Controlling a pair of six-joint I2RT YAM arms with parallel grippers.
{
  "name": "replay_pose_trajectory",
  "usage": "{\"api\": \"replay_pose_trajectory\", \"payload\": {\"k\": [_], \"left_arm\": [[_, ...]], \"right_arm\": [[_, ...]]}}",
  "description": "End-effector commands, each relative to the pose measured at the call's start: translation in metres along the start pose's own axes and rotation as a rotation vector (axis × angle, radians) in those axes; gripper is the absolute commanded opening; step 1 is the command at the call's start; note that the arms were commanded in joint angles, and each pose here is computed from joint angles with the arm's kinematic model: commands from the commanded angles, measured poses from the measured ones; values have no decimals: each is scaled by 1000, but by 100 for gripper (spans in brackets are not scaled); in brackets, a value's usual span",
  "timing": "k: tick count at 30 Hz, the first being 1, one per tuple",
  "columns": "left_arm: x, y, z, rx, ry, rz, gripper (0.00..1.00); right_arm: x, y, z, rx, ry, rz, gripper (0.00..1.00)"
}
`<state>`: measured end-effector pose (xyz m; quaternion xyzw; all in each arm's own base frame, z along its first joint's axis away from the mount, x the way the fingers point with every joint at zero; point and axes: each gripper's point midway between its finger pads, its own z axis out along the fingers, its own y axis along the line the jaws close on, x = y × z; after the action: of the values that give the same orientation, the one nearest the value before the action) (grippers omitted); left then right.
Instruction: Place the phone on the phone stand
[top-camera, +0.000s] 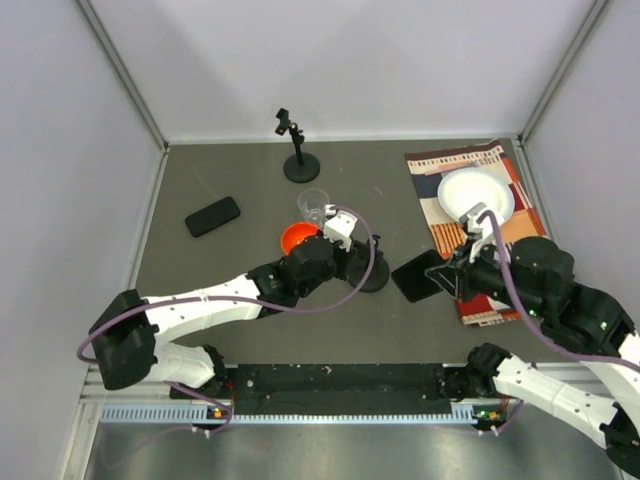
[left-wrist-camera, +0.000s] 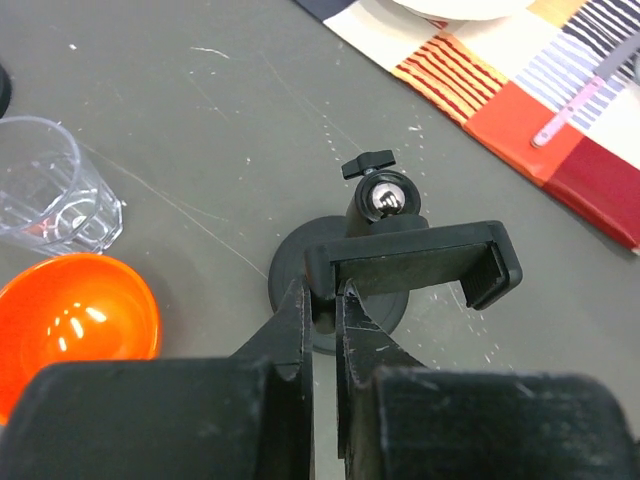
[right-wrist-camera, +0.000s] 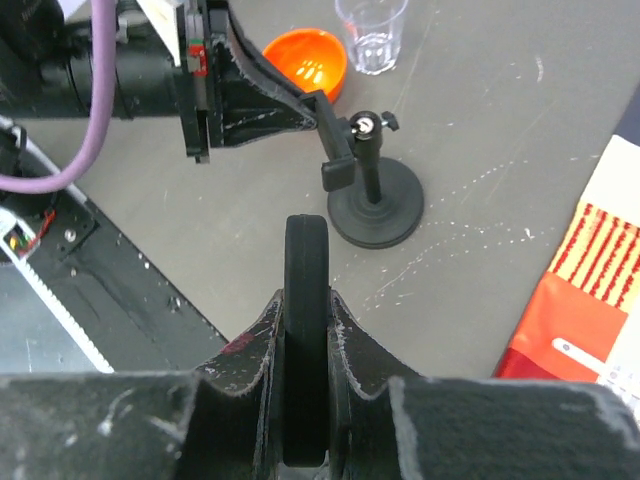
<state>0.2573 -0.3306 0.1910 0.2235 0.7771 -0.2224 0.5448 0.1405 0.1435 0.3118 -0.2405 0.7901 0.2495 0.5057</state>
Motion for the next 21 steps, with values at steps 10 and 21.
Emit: {"api": "replay_pose_trajectory", "payload": {"k": [10,21], "left_arm": [[-19,-49,-48,425,-71,261,0],[-10,-45,-46,536,-34,295,0]], "right_arm": [[2,94,9,-675,-90,-468,0],[1,149,47,-900,-179,-826,0]]}}
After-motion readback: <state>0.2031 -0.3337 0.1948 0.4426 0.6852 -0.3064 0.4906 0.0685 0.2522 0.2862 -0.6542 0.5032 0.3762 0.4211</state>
